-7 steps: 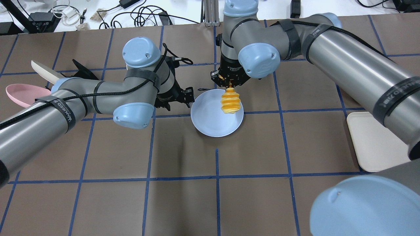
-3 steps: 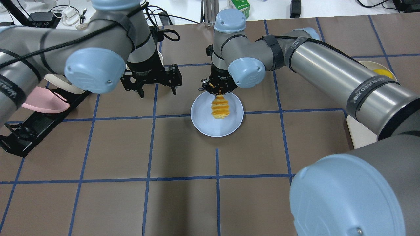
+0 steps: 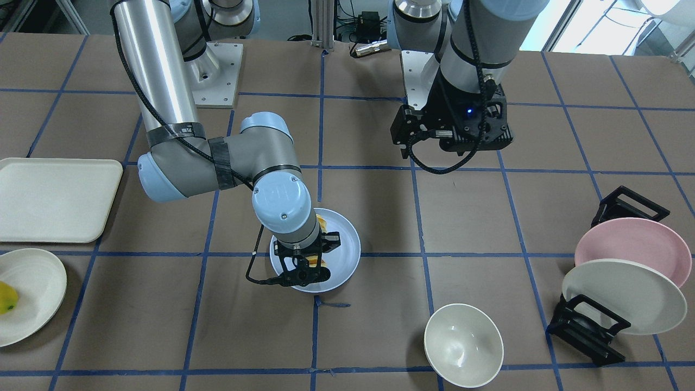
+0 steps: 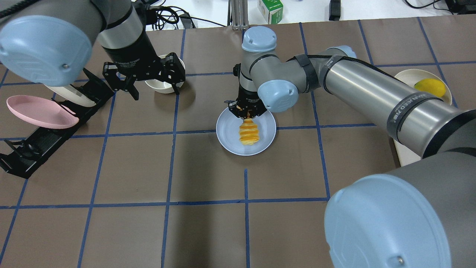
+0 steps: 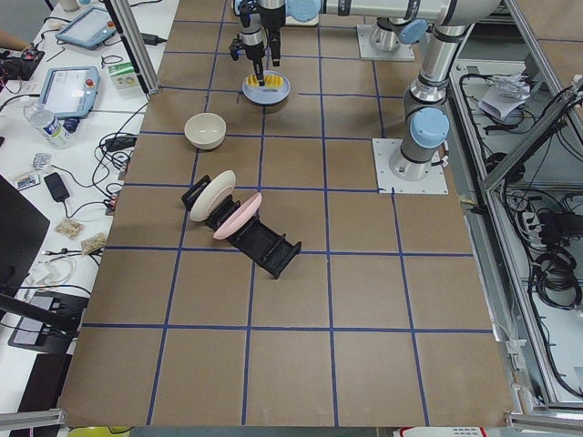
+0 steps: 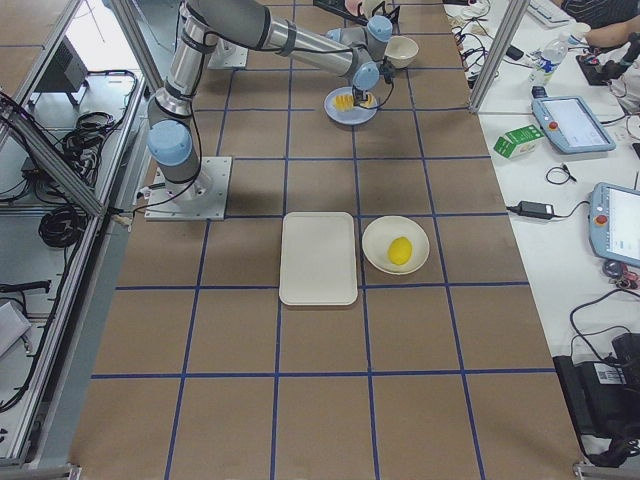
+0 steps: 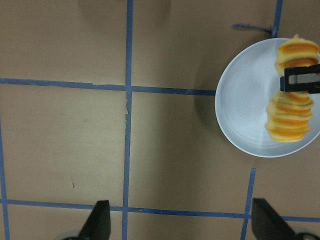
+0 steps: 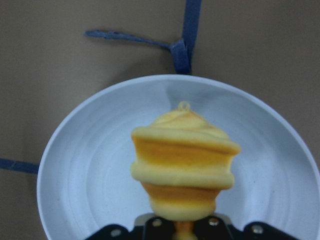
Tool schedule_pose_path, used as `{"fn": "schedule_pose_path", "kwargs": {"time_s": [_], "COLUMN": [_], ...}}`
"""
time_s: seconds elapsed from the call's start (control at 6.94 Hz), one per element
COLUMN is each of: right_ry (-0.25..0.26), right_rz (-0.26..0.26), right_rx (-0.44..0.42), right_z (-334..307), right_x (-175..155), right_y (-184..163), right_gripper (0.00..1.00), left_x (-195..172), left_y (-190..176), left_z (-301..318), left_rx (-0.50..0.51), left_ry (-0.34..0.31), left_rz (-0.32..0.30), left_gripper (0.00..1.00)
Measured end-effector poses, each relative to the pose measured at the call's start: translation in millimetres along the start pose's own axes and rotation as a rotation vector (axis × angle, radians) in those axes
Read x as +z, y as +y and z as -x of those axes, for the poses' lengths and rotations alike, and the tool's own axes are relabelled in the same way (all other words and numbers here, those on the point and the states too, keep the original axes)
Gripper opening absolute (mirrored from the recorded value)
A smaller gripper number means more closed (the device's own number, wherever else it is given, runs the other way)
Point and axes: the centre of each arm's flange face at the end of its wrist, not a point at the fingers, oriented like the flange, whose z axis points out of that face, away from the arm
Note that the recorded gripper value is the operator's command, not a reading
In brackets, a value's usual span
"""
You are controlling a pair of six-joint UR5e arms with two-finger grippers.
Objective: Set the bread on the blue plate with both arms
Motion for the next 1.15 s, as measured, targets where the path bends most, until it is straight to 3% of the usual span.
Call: {"fn": "schedule_pose_path", "kwargs": {"time_s": [0.72,1.15], "right_ry": [-0.014,-0.020], "right_rz": [-0.032,-0.057], "right_rx": [0.010,0.025], "right_z": [1.8,-3.3], "right_x": [-0.5,-50.0], "right_y": [1.6,11.1], "right_gripper": [1.00,1.00], "left_x": [-11.6,-12.3], "left_y": [0.5,0.4], "left_z": [24.2,26.8], "left_rx": [0.034,0.034], "left_ry": [0.027,0.026], "left_rz": [-0.018,-0.023], "left_gripper": [1.00,1.00]}}
